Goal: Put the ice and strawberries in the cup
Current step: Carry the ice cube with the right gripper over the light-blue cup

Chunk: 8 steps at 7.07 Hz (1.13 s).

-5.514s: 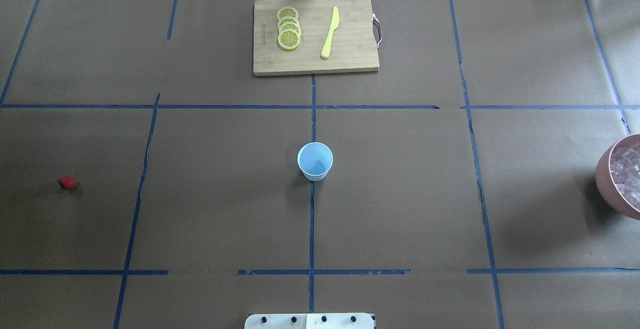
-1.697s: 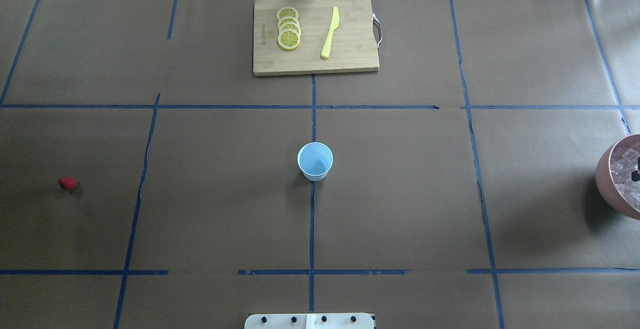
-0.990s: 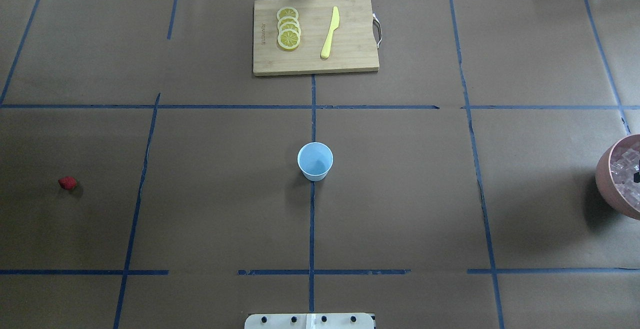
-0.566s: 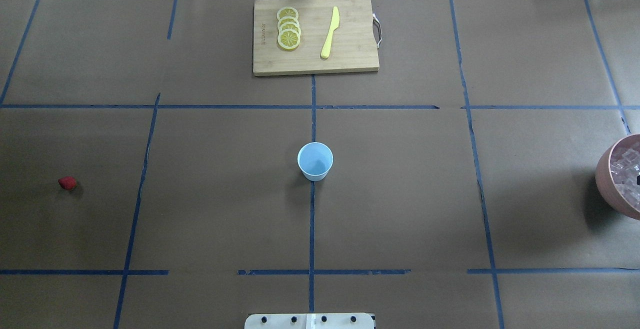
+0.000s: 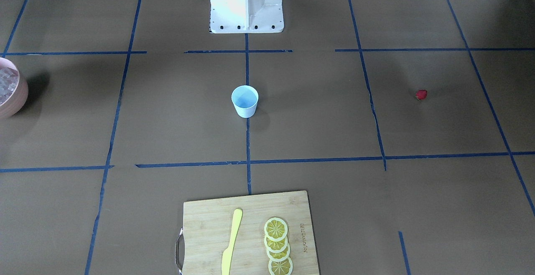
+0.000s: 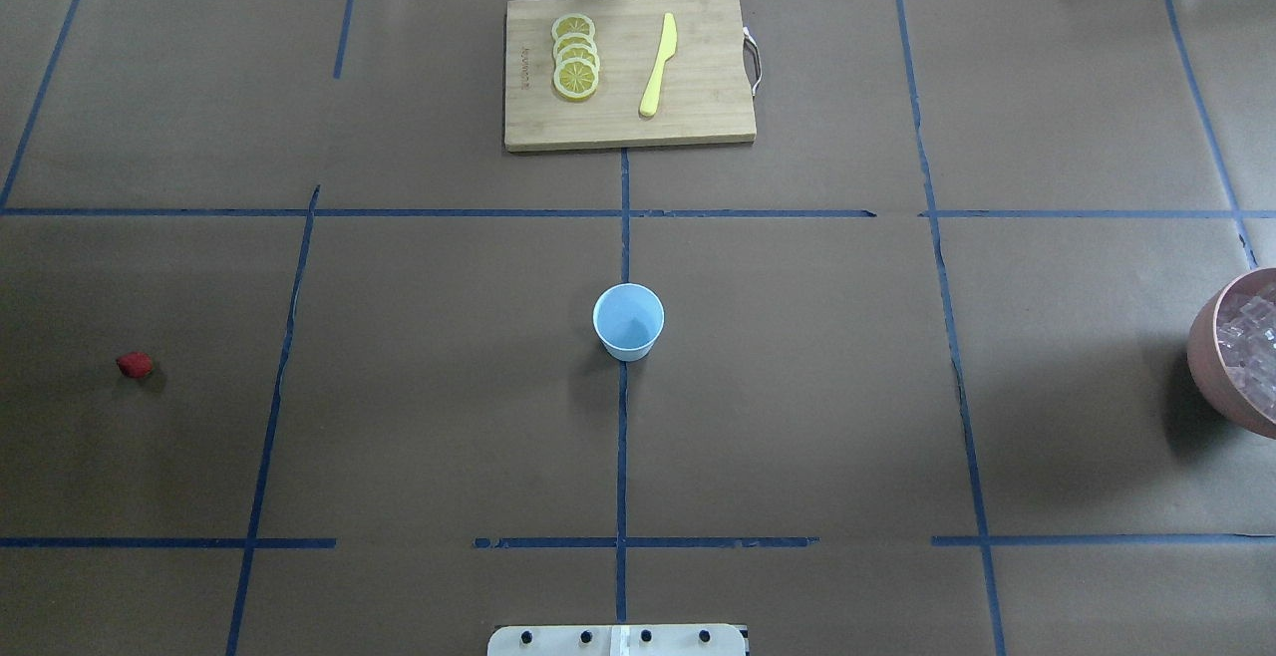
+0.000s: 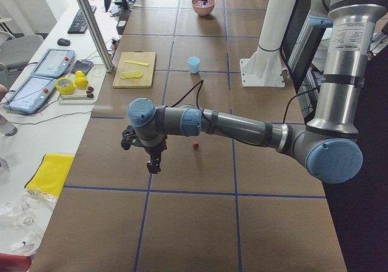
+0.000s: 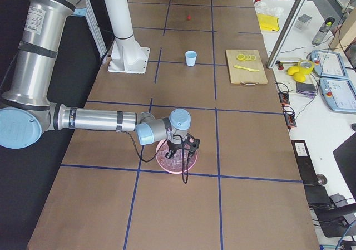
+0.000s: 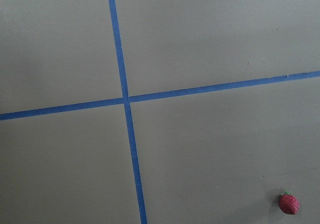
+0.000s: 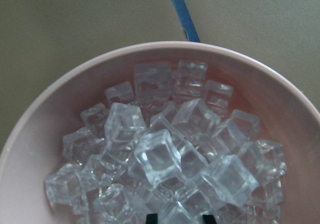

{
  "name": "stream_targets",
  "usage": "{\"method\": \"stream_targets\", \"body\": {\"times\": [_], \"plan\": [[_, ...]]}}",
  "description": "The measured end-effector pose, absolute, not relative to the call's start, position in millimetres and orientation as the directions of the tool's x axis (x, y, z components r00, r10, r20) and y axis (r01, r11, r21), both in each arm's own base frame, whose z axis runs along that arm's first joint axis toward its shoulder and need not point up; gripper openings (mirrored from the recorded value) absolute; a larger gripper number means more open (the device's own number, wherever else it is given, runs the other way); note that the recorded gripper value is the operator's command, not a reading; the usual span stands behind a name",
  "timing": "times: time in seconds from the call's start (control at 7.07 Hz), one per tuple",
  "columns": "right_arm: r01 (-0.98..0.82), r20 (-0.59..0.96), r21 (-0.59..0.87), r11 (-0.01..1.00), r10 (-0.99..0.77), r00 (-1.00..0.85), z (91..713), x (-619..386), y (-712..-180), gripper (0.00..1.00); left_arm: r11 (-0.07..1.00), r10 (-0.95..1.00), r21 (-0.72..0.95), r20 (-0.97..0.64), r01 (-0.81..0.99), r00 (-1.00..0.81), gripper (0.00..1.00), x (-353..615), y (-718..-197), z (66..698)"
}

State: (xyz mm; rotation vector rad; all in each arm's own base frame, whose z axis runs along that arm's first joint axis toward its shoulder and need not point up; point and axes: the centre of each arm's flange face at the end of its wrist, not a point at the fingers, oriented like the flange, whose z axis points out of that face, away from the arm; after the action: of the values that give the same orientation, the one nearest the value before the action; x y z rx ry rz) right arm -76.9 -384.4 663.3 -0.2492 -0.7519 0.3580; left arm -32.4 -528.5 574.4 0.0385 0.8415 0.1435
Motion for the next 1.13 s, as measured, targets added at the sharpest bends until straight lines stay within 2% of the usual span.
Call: {"method": "stream_targets", "body": {"times": [0.57, 0.85, 1.13], "plan": [[-0.221, 0.644, -0.318, 0.922, 0.381, 0.664, 644, -77, -386, 0.00, 0.990, 0.140, 0.090, -0.741, -0.110, 0.657, 1.00, -32, -528, 574], [-0.239, 0.684, -0.273, 0.932, 0.363, 0.633, 595, -78, -390, 0.00, 0.990, 0.137, 0.086, -0.742, -0.110, 0.657, 1.00, -33, -528, 576], [-0.293, 0.732, -0.280, 0.914, 0.401, 0.551, 516, -107, -416, 0.00, 0.990, 0.137, 0.085, -0.743, -0.110, 0.656, 1.00, -32, -528, 576]]}}
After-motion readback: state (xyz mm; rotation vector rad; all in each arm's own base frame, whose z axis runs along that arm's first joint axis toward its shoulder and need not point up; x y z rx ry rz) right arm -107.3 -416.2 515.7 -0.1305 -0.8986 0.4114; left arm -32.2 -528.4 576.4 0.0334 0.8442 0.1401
